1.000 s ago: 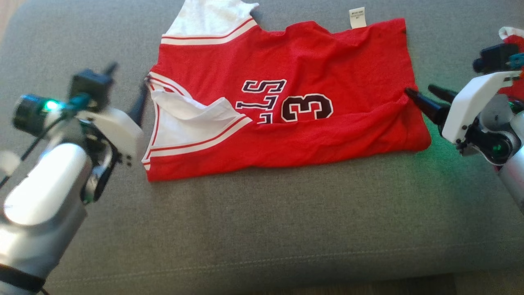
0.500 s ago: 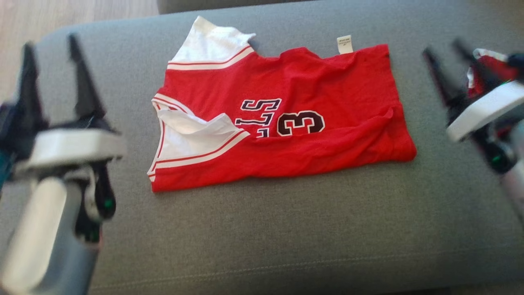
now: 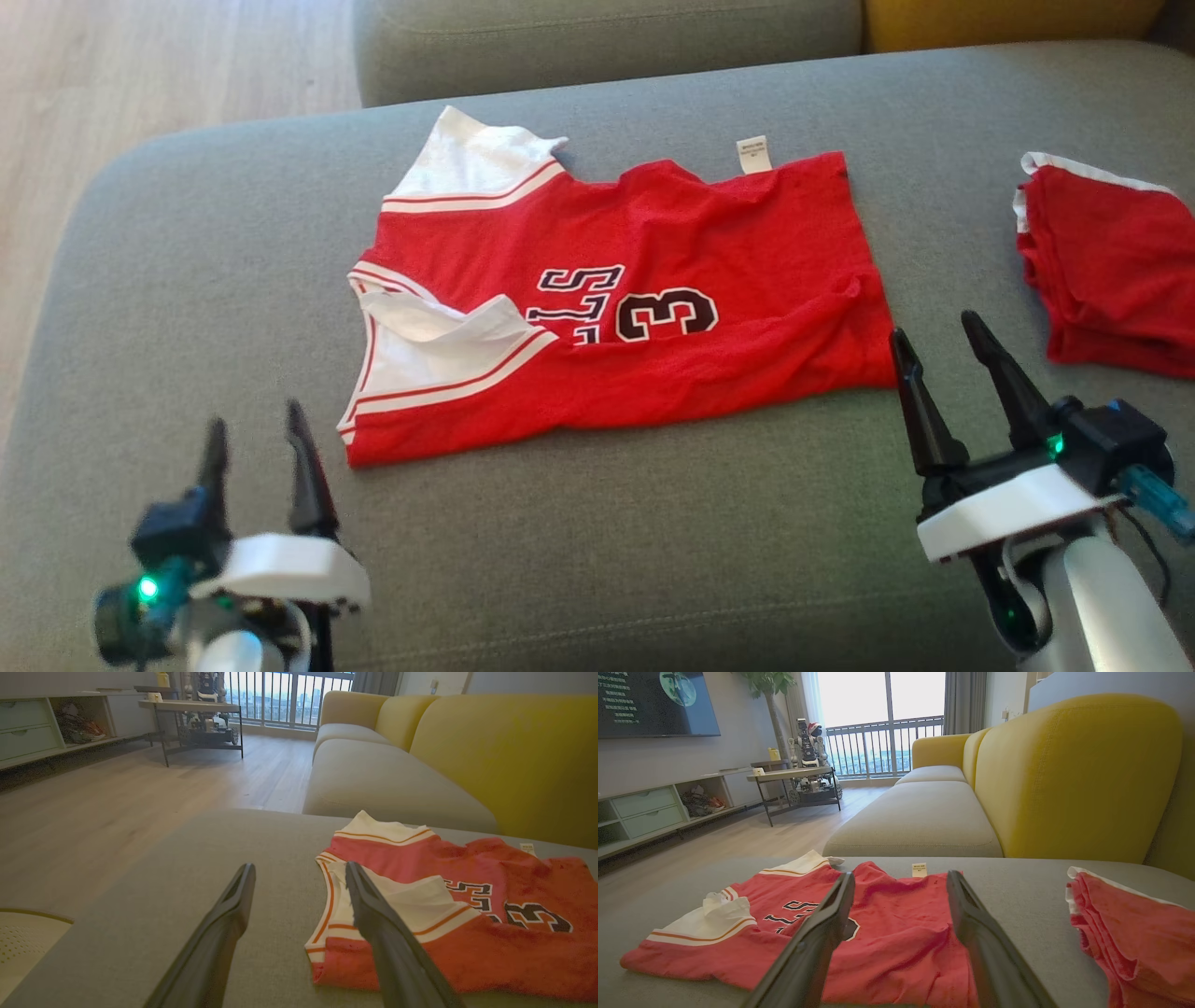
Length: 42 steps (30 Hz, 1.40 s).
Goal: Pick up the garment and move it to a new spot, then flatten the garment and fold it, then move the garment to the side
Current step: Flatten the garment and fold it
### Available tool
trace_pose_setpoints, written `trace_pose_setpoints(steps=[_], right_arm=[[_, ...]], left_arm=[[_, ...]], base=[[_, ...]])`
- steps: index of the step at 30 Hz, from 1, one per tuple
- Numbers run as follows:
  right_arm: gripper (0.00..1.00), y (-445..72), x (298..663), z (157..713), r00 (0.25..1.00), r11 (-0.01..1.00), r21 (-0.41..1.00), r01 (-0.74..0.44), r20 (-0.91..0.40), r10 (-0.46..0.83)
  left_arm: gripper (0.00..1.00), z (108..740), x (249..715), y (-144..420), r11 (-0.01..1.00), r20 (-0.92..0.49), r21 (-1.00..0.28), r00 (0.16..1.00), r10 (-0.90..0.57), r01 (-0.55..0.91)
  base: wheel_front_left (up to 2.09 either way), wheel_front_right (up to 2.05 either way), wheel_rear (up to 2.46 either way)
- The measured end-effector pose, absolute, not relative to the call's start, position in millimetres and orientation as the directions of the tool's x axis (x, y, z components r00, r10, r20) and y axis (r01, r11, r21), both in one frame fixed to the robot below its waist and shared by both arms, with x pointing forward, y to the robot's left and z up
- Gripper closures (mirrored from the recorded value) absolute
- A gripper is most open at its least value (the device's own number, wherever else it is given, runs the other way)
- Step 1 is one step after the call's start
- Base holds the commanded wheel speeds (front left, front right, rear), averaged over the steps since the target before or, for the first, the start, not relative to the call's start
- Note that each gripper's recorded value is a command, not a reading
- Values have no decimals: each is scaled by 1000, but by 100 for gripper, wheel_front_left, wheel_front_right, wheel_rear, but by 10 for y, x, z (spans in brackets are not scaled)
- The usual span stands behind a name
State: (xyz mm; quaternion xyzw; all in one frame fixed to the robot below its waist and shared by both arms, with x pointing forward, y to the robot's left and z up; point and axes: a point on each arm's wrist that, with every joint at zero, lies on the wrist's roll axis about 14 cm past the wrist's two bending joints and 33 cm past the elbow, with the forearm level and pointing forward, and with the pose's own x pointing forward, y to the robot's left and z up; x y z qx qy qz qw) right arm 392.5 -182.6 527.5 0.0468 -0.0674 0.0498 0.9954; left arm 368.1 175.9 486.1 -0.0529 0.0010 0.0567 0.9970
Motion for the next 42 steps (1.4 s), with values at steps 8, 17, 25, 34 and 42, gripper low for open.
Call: trace_pose_setpoints(steps=[8, 17, 25, 34, 42], right_arm=[[0, -1910, 3891, 5222, 991, 992, 103, -69, 126, 56], [0, -2136, 3869, 5107, 995, 984, 176, 16, 96, -33], [0, -2220, 3915, 5140, 993, 983, 178, 37, 105, -56], [0, -2239, 3908, 5076, 994, 984, 172, 46, 85, -62], [0, -2247, 3940, 4577, 993, 963, 247, 104, -82, -86]], left_arm=[[0, 4248, 3718, 1671, 995, -196, -63, 979, 61, -75], [0, 3807, 3904, 1493, 989, -344, -126, 938, 28, -76], [0, 3603, 4005, 1497, 984, -424, -134, 904, 52, -119], [100, 3536, 4076, 1413, 984, -466, -156, 885, 8, -91], [100, 3657, 4098, 1446, 981, -421, -171, 907, 14, -95]], base=[[0, 0, 0], [0, 0, 0], [0, 0, 0], [0, 0, 0], [0, 0, 0]])
